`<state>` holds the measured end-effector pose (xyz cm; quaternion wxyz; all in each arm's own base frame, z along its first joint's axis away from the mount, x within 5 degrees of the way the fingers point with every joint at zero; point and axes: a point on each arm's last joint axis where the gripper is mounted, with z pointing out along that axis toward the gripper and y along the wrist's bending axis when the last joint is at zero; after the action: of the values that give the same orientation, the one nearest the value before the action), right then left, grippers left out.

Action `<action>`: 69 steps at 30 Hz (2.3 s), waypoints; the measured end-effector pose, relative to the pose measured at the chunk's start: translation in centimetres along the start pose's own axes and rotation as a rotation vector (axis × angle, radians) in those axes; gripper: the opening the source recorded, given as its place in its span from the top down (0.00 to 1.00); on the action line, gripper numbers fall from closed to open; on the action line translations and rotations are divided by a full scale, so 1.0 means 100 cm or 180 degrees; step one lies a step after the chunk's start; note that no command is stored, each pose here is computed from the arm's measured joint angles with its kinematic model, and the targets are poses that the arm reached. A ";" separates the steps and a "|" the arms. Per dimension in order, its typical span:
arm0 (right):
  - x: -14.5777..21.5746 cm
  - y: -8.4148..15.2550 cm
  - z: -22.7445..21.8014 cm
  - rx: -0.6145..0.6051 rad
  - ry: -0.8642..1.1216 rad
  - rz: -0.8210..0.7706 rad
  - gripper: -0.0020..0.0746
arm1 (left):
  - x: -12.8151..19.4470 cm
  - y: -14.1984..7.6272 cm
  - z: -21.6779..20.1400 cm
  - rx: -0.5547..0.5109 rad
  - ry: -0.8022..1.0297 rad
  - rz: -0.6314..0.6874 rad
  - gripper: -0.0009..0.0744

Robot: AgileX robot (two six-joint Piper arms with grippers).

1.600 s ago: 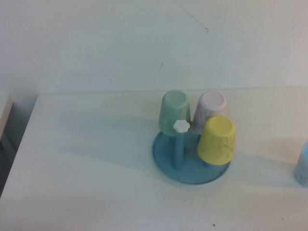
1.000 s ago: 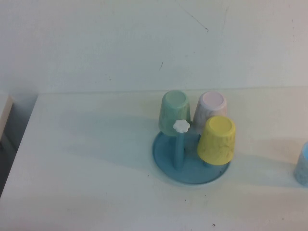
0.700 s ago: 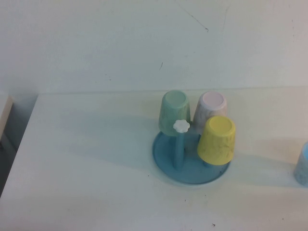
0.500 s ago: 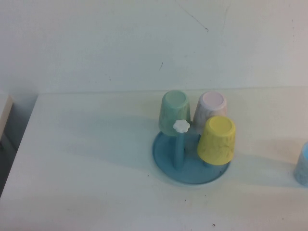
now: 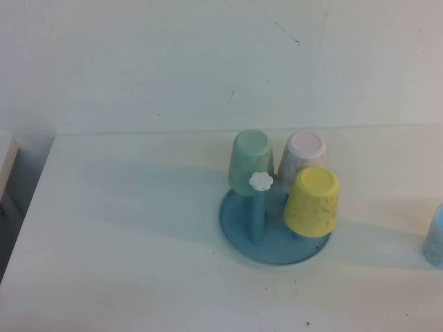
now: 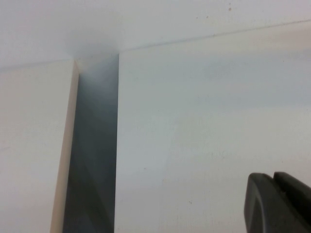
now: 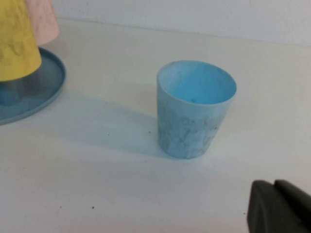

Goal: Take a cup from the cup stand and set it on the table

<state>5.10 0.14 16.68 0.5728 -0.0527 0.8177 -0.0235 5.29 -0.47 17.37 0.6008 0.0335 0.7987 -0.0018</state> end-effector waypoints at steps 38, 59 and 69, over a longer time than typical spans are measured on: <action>0.000 0.000 0.000 0.0000 0.0000 0.0000 0.98 | -0.097 -0.032 -0.016 0.1318 0.0360 -0.0699 0.99; 0.000 0.000 0.000 0.0000 0.0000 0.0000 0.98 | -0.243 -0.047 0.136 0.1462 0.1535 0.0803 0.99; 0.000 0.000 0.000 0.0000 0.0000 0.0000 0.98 | -0.257 -0.117 0.205 0.1681 0.1882 0.1252 0.99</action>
<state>5.10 0.14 16.68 0.5728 -0.0527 0.8177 -0.0235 31.38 -14.34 35.93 0.3061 0.3363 0.8869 -0.0818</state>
